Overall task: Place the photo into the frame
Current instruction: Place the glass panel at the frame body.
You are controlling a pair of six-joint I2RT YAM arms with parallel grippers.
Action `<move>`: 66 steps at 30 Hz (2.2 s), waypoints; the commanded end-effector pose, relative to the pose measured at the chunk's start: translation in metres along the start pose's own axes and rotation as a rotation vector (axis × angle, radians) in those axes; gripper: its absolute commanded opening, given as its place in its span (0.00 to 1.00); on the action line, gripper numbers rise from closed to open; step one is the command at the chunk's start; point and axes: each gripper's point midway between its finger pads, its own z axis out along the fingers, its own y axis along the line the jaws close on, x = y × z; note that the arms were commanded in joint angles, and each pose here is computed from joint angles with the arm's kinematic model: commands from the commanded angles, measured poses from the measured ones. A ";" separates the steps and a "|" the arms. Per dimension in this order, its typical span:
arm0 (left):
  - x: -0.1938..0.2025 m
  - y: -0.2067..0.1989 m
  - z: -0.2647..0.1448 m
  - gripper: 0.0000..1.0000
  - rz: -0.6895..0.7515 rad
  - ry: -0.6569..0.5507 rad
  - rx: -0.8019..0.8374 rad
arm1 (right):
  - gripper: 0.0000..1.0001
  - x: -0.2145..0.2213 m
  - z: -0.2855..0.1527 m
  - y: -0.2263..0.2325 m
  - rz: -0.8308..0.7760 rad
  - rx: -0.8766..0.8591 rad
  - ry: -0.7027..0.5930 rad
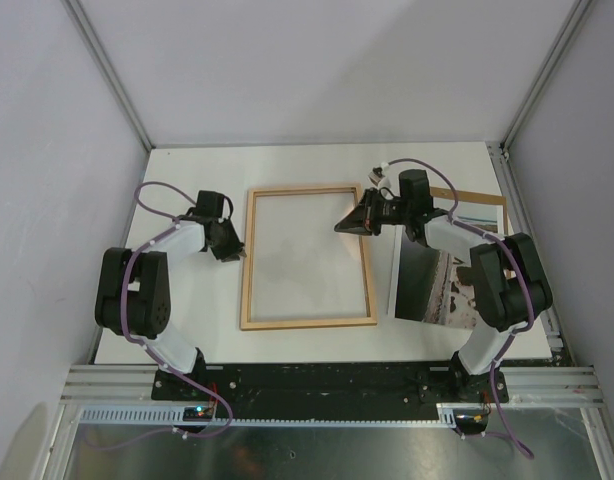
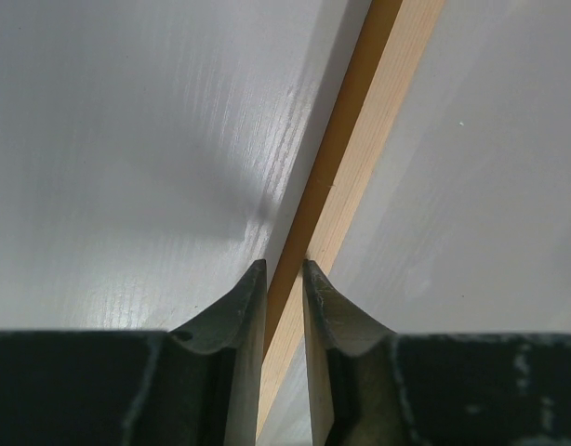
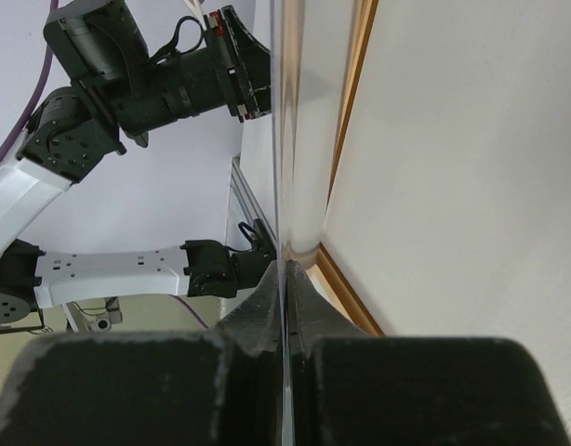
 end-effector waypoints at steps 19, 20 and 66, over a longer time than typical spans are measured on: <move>0.024 0.024 0.016 0.25 0.010 0.079 -0.102 | 0.00 0.000 0.006 0.007 0.009 -0.028 -0.042; 0.024 0.024 0.017 0.25 0.009 0.080 -0.103 | 0.00 0.002 0.006 0.006 0.015 -0.028 -0.042; 0.027 0.024 0.018 0.25 0.018 0.091 -0.098 | 0.00 0.002 0.003 0.007 0.012 -0.046 -0.048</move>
